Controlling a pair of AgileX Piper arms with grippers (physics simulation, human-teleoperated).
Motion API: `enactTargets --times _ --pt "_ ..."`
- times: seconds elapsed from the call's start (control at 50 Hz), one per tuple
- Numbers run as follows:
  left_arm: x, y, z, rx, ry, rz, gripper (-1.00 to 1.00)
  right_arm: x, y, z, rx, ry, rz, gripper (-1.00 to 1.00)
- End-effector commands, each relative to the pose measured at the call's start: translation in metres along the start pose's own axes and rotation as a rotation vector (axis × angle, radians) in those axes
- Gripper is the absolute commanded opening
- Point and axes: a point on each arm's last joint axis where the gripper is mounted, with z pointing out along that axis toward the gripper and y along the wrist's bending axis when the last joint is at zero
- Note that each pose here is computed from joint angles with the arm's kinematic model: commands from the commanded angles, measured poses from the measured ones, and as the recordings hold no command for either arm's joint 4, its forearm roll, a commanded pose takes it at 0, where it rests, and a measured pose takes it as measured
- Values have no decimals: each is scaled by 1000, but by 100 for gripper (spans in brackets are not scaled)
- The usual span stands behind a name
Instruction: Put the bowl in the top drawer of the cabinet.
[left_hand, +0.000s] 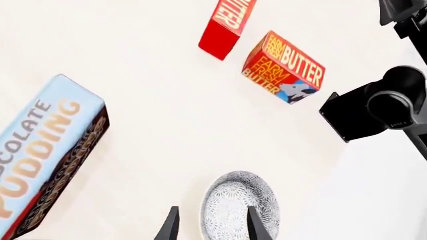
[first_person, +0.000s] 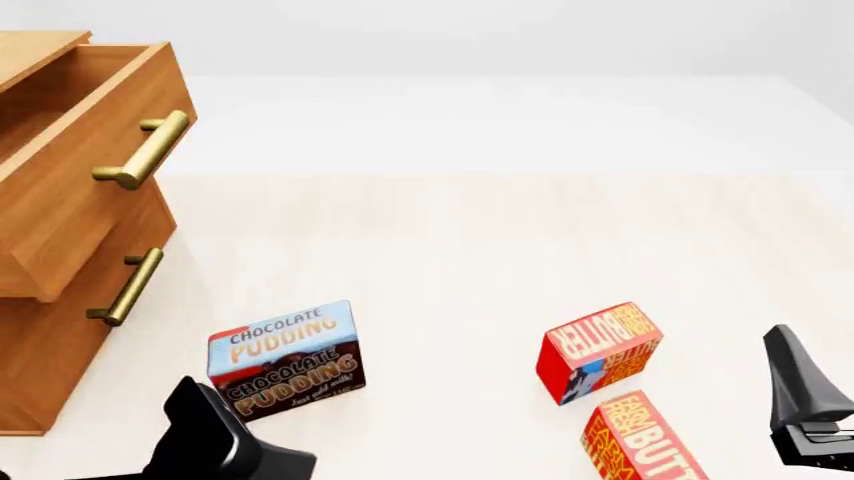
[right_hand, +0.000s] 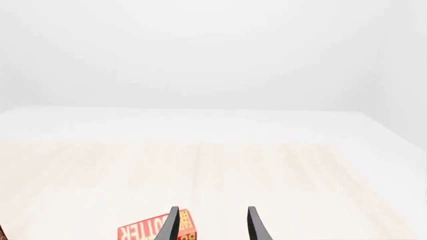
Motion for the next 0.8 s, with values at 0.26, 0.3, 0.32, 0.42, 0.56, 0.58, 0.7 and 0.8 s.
enactTargets --times 0.26,0.3,0.32,0.42,0.56,0.58,0.7,0.8 --pt "23 8 22 12 15 -47 100 0 0 0 4 4 -6 100" --pt "24 7 24 15 18 -49 100 0 0 0 4 4 -7 100" --pt "25 8 25 15 20 -50 100 0 0 0 5 3 -7 100" --pt "31 7 29 24 32 -58 100 0 0 0 5 3 -7 100" --pt "43 9 39 34 50 -74 100 0 0 0 7 3 -6 100" --pt "44 10 40 35 51 -76 100 0 0 0 7 3 -6 100" --pt "51 12 47 40 58 -90 100 0 0 0 8 4 -8 100" --pt "56 13 50 42 60 -101 100 0 -1 0 10 5 -10 100"
